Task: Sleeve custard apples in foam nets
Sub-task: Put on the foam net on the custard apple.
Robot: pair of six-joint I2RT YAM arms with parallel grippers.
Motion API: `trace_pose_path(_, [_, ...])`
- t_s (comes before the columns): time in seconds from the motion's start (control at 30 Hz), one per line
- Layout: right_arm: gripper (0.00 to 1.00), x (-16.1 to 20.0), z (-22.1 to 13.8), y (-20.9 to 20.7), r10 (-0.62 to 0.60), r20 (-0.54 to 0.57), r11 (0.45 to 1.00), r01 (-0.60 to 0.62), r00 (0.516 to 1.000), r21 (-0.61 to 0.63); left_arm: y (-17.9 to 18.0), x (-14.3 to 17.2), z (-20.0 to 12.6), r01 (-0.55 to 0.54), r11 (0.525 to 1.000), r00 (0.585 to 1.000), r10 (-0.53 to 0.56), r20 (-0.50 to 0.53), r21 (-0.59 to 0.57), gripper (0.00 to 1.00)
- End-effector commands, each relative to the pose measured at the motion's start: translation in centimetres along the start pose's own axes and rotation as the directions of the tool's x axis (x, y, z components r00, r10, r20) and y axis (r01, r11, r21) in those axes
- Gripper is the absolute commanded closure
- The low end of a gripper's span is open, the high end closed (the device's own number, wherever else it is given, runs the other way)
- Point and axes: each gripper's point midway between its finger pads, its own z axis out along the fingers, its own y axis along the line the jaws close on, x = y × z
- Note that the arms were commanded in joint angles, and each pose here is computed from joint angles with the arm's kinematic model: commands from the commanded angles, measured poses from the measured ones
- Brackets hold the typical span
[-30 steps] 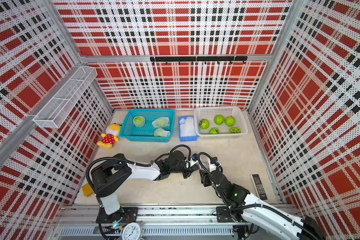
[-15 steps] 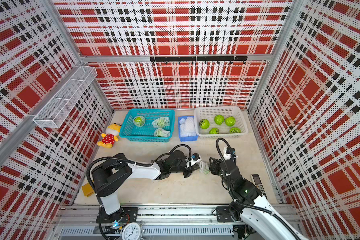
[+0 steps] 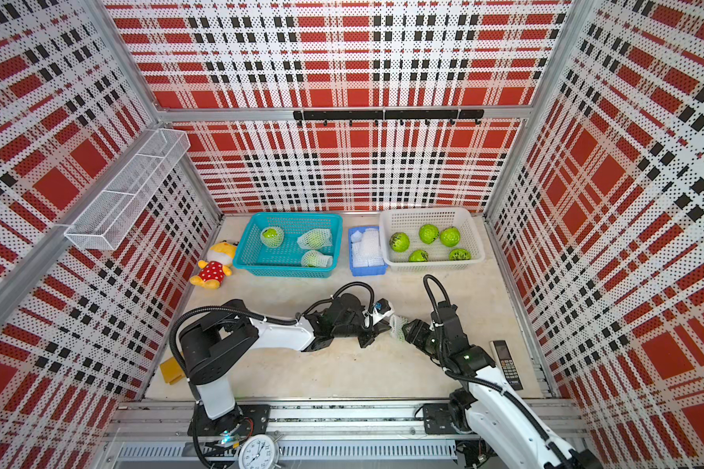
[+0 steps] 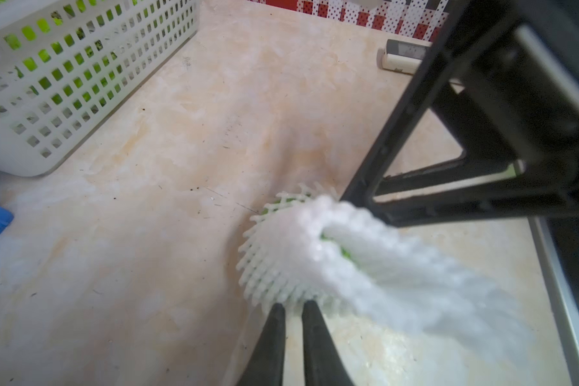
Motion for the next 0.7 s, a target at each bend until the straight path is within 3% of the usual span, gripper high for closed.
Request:
trace_pose_path(0.0, [0.36,-0.6,0.5,1.5,0.040,0.016,0.995,-0.039,0.999,-0.096,0.4,-1.2,0.5,0.006,1.000,1.000,-0.006,0.030,-0.006,0.84])
trace_pose_path(0.67, [0.72,-1.9,0.2,1.0,0.020,0.104,0.995,-0.010,0.994,-0.096,0.4,-1.5,0.7,0.011,1.000,0.999,-0.011,0.033,0.000,0.83])
